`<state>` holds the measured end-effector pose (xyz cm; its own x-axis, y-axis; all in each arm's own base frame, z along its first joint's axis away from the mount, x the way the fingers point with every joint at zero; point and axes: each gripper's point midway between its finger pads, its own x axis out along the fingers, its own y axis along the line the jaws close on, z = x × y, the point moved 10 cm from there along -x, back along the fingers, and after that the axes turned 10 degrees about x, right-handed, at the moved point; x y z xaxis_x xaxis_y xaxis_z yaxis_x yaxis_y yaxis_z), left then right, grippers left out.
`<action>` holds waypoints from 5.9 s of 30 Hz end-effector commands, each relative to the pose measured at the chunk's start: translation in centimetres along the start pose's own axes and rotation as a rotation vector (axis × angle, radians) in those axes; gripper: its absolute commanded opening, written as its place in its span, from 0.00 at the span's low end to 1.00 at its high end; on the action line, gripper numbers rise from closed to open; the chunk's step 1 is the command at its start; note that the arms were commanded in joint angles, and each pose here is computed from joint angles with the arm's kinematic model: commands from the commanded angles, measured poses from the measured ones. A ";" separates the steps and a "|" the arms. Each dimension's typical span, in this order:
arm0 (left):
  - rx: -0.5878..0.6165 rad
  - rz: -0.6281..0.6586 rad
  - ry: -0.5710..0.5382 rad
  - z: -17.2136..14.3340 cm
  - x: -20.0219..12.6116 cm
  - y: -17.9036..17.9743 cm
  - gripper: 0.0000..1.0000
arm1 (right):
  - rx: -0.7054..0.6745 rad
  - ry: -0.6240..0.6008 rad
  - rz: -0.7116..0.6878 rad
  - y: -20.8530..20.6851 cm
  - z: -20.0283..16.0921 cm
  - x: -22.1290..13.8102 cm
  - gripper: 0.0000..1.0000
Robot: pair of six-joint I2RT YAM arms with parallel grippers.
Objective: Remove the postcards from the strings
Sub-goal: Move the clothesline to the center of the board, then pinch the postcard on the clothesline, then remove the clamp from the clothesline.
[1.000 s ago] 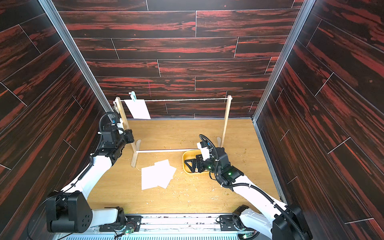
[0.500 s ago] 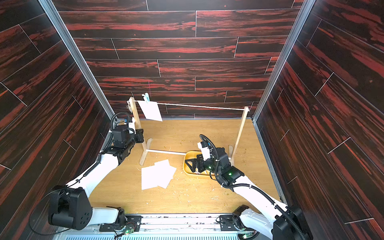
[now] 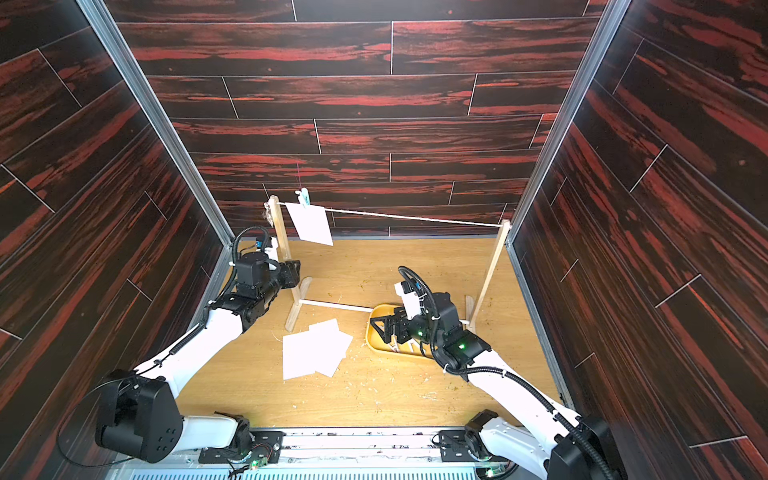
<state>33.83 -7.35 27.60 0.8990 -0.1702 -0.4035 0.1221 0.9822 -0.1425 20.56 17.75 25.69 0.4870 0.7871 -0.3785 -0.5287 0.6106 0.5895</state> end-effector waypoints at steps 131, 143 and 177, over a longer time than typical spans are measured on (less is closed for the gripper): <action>-0.620 -0.806 -0.549 -0.6 -3.7 -6.3 0.00 | -0.314 -0.197 0.545 14.3 27.0 13.7 0.84; -0.621 -0.815 -0.551 -0.4 -3.6 -6.4 0.00 | -0.300 -0.131 0.552 13.5 26.1 14.8 0.66; -0.624 -0.799 -0.514 -1.7 -3.5 -6.1 0.00 | -0.344 -0.223 0.485 14.7 27.3 12.3 0.26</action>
<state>29.87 -13.04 27.80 0.7629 -0.5316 0.3679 0.6078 0.3958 -0.6885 37.86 34.22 48.85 0.2273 0.9726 0.0494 -0.8980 0.1897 0.3971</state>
